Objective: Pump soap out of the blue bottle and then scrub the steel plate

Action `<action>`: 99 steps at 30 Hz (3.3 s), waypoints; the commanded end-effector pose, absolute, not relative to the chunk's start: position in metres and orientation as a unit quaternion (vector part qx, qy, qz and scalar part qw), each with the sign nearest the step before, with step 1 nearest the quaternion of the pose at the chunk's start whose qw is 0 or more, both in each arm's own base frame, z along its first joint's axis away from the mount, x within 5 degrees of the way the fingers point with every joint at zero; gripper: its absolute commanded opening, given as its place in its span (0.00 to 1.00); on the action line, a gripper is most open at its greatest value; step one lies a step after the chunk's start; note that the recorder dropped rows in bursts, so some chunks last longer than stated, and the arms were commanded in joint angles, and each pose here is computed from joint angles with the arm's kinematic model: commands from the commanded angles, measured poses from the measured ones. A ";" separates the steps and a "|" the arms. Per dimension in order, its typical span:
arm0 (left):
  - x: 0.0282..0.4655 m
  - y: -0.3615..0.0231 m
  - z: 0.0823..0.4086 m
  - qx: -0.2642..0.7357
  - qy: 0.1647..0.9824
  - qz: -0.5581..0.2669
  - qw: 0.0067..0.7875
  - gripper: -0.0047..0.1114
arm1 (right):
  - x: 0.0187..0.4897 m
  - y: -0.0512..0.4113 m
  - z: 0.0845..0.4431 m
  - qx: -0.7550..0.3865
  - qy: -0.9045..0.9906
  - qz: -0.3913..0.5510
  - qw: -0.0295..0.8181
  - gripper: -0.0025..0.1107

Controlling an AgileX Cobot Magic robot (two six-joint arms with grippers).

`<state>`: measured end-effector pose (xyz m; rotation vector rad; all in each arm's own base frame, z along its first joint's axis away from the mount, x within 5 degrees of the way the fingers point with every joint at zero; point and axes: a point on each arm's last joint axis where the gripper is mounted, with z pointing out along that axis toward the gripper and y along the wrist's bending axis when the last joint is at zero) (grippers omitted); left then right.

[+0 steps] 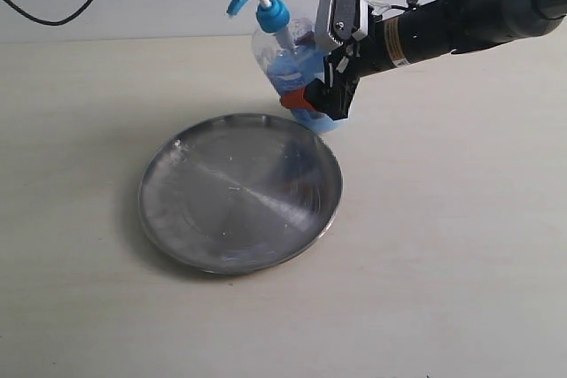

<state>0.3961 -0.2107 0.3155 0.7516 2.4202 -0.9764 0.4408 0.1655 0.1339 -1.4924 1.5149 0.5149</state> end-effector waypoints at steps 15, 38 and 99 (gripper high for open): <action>0.389 -0.201 0.368 0.289 0.868 -0.276 0.295 0.04 | 0.439 0.175 0.140 -0.578 0.599 0.268 0.485 0.02; 0.401 -0.193 0.338 0.263 0.897 -0.272 0.229 0.04 | 0.440 0.168 0.145 -0.577 0.576 0.283 0.505 0.02; 0.395 -0.220 0.312 0.288 0.900 -0.283 0.167 0.04 | 0.431 0.175 0.135 -0.575 0.519 0.354 0.525 0.02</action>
